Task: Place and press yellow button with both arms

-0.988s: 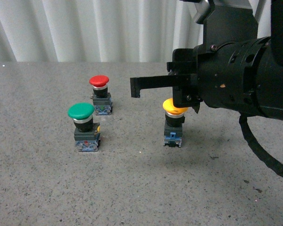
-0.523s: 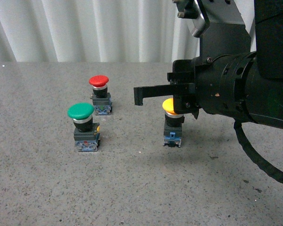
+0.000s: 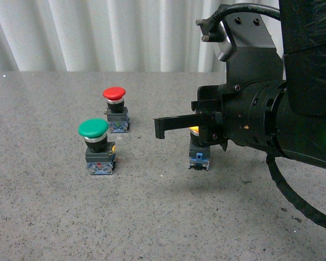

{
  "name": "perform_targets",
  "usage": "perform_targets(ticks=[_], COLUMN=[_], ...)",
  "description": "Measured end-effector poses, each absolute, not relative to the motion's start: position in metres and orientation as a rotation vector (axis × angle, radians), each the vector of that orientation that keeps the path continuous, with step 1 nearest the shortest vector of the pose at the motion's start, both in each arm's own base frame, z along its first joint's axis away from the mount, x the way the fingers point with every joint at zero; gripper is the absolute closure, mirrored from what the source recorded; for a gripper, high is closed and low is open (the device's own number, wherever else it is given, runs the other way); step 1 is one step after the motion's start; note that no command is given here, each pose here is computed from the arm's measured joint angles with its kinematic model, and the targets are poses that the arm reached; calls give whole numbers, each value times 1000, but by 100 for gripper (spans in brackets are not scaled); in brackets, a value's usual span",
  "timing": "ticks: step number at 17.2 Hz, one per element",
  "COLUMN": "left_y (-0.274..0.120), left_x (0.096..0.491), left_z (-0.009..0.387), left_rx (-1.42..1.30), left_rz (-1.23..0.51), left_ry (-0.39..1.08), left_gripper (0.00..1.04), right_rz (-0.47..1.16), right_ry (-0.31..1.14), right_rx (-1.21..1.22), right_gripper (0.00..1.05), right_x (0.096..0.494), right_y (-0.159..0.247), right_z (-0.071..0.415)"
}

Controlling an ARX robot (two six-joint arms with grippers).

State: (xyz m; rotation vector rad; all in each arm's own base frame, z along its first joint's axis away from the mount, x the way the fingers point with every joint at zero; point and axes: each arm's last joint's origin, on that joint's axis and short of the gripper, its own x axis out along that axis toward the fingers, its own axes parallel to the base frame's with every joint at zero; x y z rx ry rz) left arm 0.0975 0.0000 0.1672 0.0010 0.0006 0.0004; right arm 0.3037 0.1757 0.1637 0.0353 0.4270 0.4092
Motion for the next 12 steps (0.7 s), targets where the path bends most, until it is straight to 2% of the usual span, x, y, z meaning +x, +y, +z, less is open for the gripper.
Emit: perform_targets(ticks=[7, 12], left_y=[0, 0], left_x=[97, 97], left_z=[167, 167], left_rx=[1, 1], left_rz=[0, 0], left_ry=[1, 1], left_gripper=[7, 7], right_rz=[404, 402], right_ry=[480, 424], right_rx=[10, 27], right_gripper=[103, 103], right_x=[305, 294], right_y=[179, 172], right_z=[158, 179])
